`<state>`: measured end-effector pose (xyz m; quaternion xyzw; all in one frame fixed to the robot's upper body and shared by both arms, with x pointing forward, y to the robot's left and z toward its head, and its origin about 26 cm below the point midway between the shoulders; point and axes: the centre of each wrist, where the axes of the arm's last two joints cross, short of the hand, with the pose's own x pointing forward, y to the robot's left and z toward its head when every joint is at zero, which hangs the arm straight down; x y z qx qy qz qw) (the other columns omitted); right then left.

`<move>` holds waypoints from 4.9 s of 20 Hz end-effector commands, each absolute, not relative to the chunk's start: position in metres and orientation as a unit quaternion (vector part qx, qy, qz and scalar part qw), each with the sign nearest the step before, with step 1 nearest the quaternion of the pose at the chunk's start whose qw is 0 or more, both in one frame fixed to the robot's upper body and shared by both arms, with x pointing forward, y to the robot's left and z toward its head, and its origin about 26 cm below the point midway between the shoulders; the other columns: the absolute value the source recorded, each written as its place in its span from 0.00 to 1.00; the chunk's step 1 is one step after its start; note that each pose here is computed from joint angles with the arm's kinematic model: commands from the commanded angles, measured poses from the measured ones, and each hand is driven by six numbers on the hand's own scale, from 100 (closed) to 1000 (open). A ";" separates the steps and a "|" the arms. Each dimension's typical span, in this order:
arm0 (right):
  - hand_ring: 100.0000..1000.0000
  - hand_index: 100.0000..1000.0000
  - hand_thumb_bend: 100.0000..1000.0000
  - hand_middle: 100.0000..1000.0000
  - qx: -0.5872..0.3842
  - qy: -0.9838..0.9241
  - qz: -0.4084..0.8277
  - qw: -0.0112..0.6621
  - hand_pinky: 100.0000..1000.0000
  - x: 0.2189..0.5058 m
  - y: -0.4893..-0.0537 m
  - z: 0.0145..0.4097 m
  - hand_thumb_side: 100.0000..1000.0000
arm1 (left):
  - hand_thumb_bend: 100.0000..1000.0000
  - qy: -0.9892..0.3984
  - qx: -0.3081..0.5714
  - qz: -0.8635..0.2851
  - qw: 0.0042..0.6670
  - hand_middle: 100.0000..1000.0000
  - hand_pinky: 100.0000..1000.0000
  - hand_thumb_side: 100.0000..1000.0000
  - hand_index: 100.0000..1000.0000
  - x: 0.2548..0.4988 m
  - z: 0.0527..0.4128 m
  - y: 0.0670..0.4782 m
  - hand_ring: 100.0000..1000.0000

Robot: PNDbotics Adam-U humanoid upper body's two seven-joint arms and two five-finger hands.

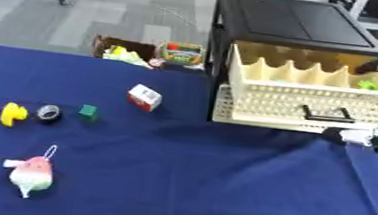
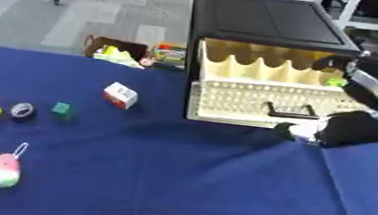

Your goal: Pick up objects from table and place into drawer.

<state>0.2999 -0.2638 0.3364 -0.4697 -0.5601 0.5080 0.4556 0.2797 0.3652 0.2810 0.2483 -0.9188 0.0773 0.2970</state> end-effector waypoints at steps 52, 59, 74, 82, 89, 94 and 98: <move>0.24 0.78 0.08 0.21 -0.447 -0.825 0.181 0.295 0.34 0.286 -0.279 0.382 1.00 | 0.65 -0.459 0.413 -0.627 0.475 0.57 0.40 0.61 0.92 0.309 0.207 0.397 0.66; 0.24 0.78 0.08 0.21 -0.443 -0.832 0.156 0.294 0.34 0.290 -0.275 0.371 1.00 | 0.69 -0.432 0.407 -0.661 0.459 0.53 0.39 0.65 0.89 0.323 0.216 0.392 0.62; 0.24 0.78 0.08 0.20 -0.429 -0.848 0.106 0.291 0.35 0.298 -0.265 0.348 1.00 | 0.80 -0.406 0.351 -0.719 0.441 0.54 0.41 0.69 0.90 0.343 0.229 0.357 0.63; 0.24 0.77 0.08 0.20 -0.420 -0.857 0.076 0.288 0.36 0.300 -0.259 0.337 1.00 | 0.76 -0.371 0.336 -0.732 0.463 0.51 0.40 0.69 0.88 0.357 0.224 0.348 0.60; 0.24 0.77 0.08 0.21 -0.413 -0.862 0.059 0.286 0.36 0.301 -0.256 0.332 1.00 | 0.73 -0.350 0.326 -0.735 0.480 0.54 0.39 0.67 0.87 0.364 0.221 0.345 0.60; 0.24 0.77 0.08 0.21 -0.411 -0.863 0.055 0.287 0.36 0.301 -0.257 0.332 1.00 | 0.71 -0.342 0.326 -0.736 0.484 0.53 0.38 0.66 0.87 0.367 0.214 0.345 0.59; 0.24 0.77 0.07 0.21 -0.409 -0.865 0.054 0.287 0.37 0.302 -0.257 0.332 1.00 | 0.69 -0.342 0.329 -0.736 0.483 0.52 0.38 0.67 0.87 0.370 0.210 0.345 0.58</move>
